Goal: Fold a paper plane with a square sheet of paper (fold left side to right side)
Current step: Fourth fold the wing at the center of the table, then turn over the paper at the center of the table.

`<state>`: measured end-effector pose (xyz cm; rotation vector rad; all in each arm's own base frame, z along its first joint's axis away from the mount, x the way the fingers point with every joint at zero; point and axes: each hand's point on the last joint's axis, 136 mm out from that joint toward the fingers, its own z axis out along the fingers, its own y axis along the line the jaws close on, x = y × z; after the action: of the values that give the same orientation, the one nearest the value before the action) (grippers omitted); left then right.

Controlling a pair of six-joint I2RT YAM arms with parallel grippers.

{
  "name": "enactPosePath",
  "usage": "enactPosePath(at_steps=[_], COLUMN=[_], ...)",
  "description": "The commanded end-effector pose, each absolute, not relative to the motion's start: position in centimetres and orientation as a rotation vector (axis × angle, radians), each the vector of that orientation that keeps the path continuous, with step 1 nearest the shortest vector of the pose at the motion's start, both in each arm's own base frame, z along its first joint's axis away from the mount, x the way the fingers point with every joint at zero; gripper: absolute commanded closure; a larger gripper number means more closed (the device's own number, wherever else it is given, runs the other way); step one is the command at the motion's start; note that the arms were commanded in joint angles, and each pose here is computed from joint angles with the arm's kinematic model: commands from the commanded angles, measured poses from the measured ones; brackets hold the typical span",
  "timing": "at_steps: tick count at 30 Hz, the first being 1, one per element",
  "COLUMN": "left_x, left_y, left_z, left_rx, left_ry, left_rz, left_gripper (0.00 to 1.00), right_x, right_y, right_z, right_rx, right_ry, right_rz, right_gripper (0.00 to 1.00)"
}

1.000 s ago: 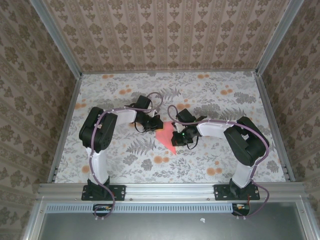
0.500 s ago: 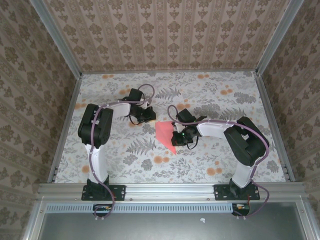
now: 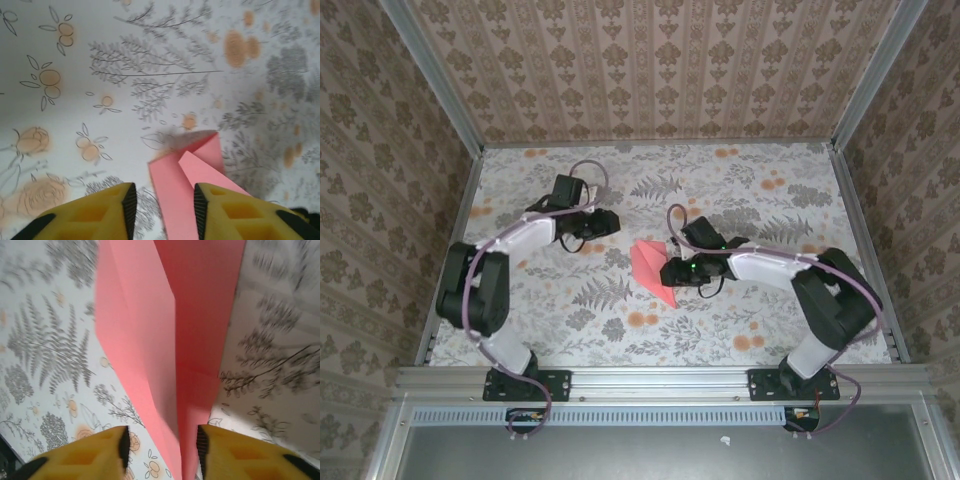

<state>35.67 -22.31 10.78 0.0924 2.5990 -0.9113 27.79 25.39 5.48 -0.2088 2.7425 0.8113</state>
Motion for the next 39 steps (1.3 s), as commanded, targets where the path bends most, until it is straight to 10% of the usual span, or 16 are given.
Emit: enactPosePath(at_steps=[1,24,39], left_x=[33.0,31.1,34.7], left_y=[-22.9,-32.1,-32.5], left_z=[10.3,4.9,14.8], left_rx=[0.070,0.128,0.315], left_ry=[2.633,2.693,2.393], left_rz=[-0.940,-1.217,-1.320], left_gripper=[0.58,0.57,0.96], right_x=[30.0,28.7,29.2], right_y=[23.4,20.8,18.6], right_z=[8.2,12.9,19.3], right_rx=[-0.187,-0.138,0.000], right_ry=[2.584,2.378,2.076], right_rz=[0.721,0.933,1.271], right_gripper=[0.45,0.30,0.00])
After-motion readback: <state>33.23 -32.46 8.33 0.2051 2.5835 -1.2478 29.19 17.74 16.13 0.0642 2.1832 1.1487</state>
